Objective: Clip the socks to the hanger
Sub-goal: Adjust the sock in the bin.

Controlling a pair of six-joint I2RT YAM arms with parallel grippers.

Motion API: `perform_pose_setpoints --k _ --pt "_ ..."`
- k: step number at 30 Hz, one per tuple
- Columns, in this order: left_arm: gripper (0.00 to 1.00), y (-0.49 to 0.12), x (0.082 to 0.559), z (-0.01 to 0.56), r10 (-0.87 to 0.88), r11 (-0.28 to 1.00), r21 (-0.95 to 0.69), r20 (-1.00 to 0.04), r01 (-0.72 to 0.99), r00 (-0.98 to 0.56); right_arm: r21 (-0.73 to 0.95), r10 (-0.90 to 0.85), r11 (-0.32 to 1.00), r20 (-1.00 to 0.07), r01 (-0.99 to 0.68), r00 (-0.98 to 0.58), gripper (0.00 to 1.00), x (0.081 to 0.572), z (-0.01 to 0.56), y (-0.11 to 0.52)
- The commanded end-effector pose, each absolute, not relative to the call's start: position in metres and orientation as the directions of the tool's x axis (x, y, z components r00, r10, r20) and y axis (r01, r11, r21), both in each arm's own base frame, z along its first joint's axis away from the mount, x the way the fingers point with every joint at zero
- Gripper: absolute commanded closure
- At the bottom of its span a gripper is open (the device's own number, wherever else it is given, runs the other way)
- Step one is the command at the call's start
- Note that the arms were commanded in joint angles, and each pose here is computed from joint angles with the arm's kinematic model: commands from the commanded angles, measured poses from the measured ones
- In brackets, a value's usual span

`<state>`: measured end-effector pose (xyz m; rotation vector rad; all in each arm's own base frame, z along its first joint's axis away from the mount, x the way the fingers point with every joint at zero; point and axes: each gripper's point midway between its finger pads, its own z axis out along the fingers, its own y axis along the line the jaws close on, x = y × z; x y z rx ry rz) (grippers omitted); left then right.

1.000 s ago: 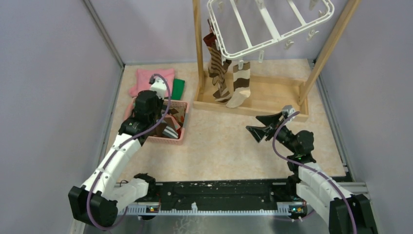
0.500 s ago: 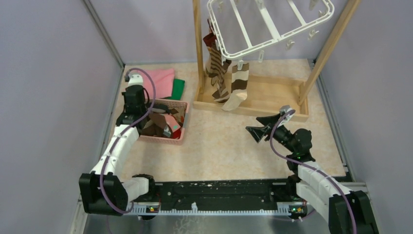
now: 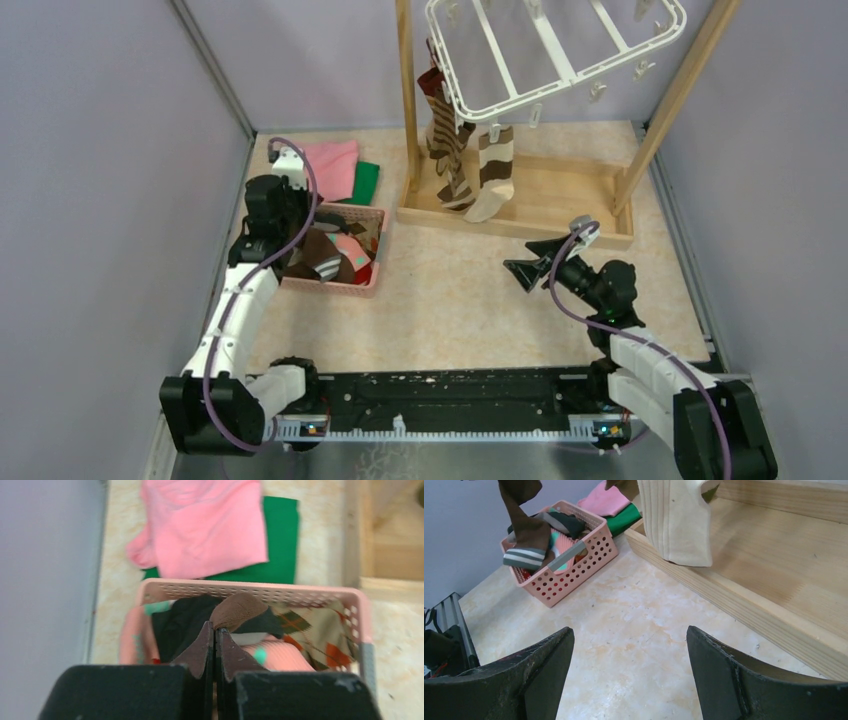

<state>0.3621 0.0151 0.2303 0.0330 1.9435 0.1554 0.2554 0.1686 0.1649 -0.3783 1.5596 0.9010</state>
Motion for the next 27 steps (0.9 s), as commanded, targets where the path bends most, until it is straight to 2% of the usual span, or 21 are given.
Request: perform_pose_setpoints --k 1,8,17,19,22,24,26,27 --pt "1.0 -0.032 0.358 0.232 0.145 0.972 0.059 -0.913 0.229 -0.38 0.278 0.253 0.641 -0.957 -0.715 -0.144 0.18 0.264 0.188 0.171" --pt "1.0 -0.07 0.335 0.175 0.156 0.904 -0.117 -0.806 0.411 -0.572 0.281 0.249 0.644 -0.956 -0.712 -0.153 0.18 0.264 0.185 0.171" --pt "0.98 -0.056 0.329 0.113 0.179 0.948 -0.089 -0.649 0.307 -0.74 0.284 0.251 0.643 -0.956 -0.711 -0.154 0.18 0.263 0.185 0.171" --pt "0.81 -0.058 0.328 0.102 0.174 0.948 -0.108 -0.613 0.3 -0.771 0.282 0.252 0.643 -0.956 -0.712 -0.151 0.18 0.263 0.185 0.171" --pt "0.69 -0.064 0.327 0.1 0.164 0.942 -0.153 -0.563 0.298 -0.81 0.28 0.249 0.644 -0.957 -0.712 -0.15 0.18 0.262 0.185 0.171" --pt "0.51 -0.065 0.332 0.115 0.157 0.942 -0.15 -0.595 0.301 -0.788 0.28 0.248 0.643 -0.957 -0.713 -0.152 0.18 0.262 0.185 0.171" --pt "0.34 -0.068 0.339 0.145 0.152 0.937 -0.133 -0.677 0.322 -0.721 0.279 0.247 0.643 -0.957 -0.713 -0.152 0.18 0.262 0.185 0.171" --pt "0.31 -0.068 0.341 0.162 0.154 0.935 -0.115 -0.72 0.335 -0.677 0.279 0.247 0.645 -0.957 -0.712 -0.151 0.18 0.262 0.185 0.171"
